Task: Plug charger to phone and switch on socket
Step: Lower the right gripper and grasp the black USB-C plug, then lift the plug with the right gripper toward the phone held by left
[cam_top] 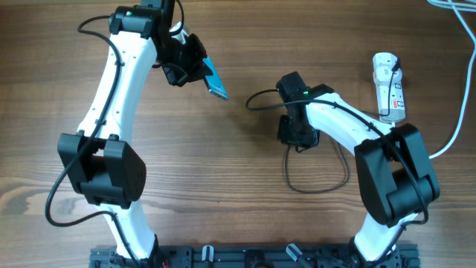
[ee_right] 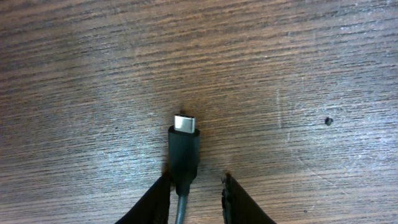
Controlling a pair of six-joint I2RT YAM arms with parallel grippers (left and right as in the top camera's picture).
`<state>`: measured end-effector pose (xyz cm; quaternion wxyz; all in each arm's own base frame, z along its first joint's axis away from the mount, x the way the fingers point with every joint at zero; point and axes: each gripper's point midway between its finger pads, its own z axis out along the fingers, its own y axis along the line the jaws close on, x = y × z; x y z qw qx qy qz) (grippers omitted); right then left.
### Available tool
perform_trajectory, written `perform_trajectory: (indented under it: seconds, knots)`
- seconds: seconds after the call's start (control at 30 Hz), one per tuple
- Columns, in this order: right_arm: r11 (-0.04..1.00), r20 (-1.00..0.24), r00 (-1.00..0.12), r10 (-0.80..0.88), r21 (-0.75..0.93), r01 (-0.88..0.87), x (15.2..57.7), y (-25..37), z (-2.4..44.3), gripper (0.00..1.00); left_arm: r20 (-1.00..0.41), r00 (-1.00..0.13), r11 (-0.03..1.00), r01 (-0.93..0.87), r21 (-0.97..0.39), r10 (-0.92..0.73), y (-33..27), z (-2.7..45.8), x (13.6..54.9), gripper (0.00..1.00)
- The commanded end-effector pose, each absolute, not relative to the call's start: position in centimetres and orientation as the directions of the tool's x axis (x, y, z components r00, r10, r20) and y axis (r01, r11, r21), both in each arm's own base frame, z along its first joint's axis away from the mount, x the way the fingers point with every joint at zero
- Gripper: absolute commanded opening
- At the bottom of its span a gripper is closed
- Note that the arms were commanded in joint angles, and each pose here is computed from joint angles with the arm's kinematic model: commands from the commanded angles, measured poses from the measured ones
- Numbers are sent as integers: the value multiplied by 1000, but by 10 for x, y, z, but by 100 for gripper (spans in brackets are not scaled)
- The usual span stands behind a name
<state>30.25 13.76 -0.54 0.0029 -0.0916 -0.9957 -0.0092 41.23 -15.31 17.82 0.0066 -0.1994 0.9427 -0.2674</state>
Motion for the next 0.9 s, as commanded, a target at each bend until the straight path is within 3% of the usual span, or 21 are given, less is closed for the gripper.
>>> perform_trajectory:
  seconds: [0.0,0.23,0.87]
  knots:
    - [982,74,-980,185,29,187,292,142,-20,28,55,-931,780,-335,-529,-362,-153,192,411,4]
    - [981,93,-979,184,51,189,289,147,-19,28,55,-931,780,-335,-529,-362,-153,192,411,4]
    - [982,71,-980,184,38,187,293,144,-20,15,56,-931,780,-335,-529,-362,-153,192,411,4]
